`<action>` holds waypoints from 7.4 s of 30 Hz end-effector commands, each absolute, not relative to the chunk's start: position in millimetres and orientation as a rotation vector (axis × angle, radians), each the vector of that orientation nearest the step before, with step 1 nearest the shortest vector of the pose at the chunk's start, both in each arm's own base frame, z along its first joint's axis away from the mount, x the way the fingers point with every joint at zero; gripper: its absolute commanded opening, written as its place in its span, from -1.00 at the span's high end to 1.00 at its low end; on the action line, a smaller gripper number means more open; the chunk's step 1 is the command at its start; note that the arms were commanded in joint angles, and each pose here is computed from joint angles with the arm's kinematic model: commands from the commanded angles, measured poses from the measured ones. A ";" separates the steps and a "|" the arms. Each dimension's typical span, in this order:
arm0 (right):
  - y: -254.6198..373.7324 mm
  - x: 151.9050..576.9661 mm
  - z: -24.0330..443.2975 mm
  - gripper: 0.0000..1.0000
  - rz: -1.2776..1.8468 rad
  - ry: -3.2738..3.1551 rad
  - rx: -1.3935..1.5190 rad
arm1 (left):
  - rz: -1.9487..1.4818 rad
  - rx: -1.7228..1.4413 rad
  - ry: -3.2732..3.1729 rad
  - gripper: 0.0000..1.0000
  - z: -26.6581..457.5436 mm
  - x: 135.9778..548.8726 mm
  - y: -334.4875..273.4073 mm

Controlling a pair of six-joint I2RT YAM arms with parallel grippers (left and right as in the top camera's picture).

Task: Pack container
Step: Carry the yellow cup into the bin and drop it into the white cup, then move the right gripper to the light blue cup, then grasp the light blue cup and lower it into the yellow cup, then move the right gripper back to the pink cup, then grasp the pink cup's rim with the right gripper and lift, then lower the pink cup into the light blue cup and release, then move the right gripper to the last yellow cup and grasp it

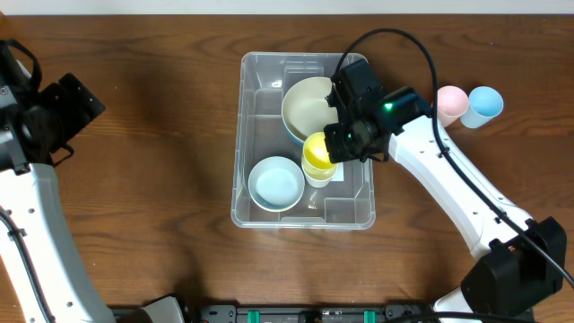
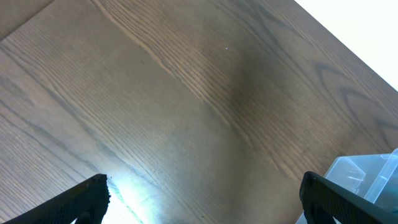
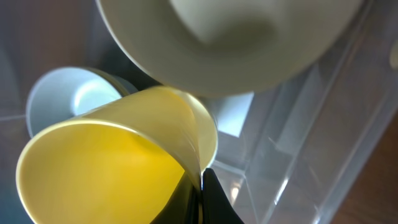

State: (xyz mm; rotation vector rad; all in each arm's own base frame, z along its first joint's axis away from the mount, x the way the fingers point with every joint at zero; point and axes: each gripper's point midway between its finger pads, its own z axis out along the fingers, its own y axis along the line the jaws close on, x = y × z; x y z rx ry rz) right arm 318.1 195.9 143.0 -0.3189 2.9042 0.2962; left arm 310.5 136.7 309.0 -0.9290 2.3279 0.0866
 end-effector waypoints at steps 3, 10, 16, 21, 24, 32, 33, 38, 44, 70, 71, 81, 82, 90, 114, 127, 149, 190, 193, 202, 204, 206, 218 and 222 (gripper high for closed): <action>183.8 318.0 143.2 0.95 0.192 2.898 -0.348 | 0.098 -0.945 2.338 -0.96 304.2 309.2 139.5; 185.0 337.0 167.7 -0.25 0.243 2.784 -0.303 | 0.098 -0.945 2.338 -0.96 304.2 309.2 139.5; 125.2 366.7 225.3 -0.43 0.255 2.628 -0.020 | 0.098 -0.945 2.338 -0.96 304.2 309.2 139.5; 23.2 390.7 246.6 -0.46 0.181 2.509 0.335 | 0.098 -0.945 2.339 -0.96 304.2 309.1 139.5; -44.3 395.7 243.8 -0.42 0.114 2.459 0.545 | 0.098 -0.945 2.338 -0.96 304.2 309.2 139.5; -163.0 398.9 194.9 -0.37 0.040 2.401 0.957 | 0.098 -0.945 2.338 -0.96 304.2 309.2 139.5; -170.3 401.5 182.6 -0.37 0.036 2.414 0.981 | 0.098 -0.945 2.338 -0.96 304.2 309.2 139.5; -173.4 422.2 128.0 -0.35 0.126 2.486 1.009 | 0.098 -0.945 2.338 -0.96 304.2 309.2 139.5; -159.8 440.2 77.0 -0.10 0.289 2.557 0.993 | 0.098 -0.945 2.338 -0.96 304.2 309.2 139.5; -144.4 406.7 246.8 0.97 -0.047 2.272 0.834 | 0.098 -0.945 2.338 -0.96 304.2 309.2 139.5; -124.1 407.9 258.1 0.97 0.012 2.272 0.761 | 0.098 -0.945 2.338 -0.96 304.2 309.2 139.5; 100.6 367.7 291.3 0.98 0.431 2.414 0.057 | 0.098 -0.945 2.338 -0.96 304.2 309.2 139.5; 116.5 361.3 286.0 0.97 0.441 2.441 -0.009 | 0.098 -0.945 2.338 -0.96 304.2 309.2 139.5; 212.9 327.4 223.8 0.97 0.460 2.632 -0.423 | 0.098 -0.945 2.338 -0.96 304.2 309.2 139.5; 188.3 338.5 177.4 0.04 0.162 2.756 -0.392 | 0.098 -0.945 2.338 -0.96 304.2 309.2 139.5; -31.5 395.3 249.5 -0.36 0.029 2.447 0.496 | 0.098 -0.945 2.338 -0.96 304.2 309.2 139.5; -82.3 463.0 74.6 0.03 0.449 2.647 0.687 | 0.098 -0.945 2.338 -0.96 304.2 309.2 139.5; 187.2 331.3 232.8 0.98 0.284 2.595 -0.403 | 0.098 -0.945 2.339 -0.96 304.2 309.1 139.5; 189.8 337.8 210.4 0.98 0.232 2.649 -0.409 | 0.098 -0.945 2.338 -0.96 304.2 309.2 139.5; 198.3 329.6 177.3 0.97 0.233 2.771 -0.454 | 0.098 -0.945 2.338 -0.96 304.2 309.2 139.5; 200.2 328.4 177.4 0.80 0.231 2.767 -0.471 | 0.098 -0.945 2.338 -0.96 304.2 309.2 139.5; 200.2 328.3 177.4 0.74 0.232 2.767 -0.471 | 0.098 -0.945 2.338 -0.96 304.2 309.2 139.5; 122.9 359.9 234.4 -0.66 0.082 2.585 -0.067 | 0.098 -0.945 2.338 -0.96 304.2 309.2 139.5; 55.2 382.1 247.5 -0.69 0.055 2.516 0.208 | 0.098 -0.945 2.338 -0.96 304.2 309.2 139.5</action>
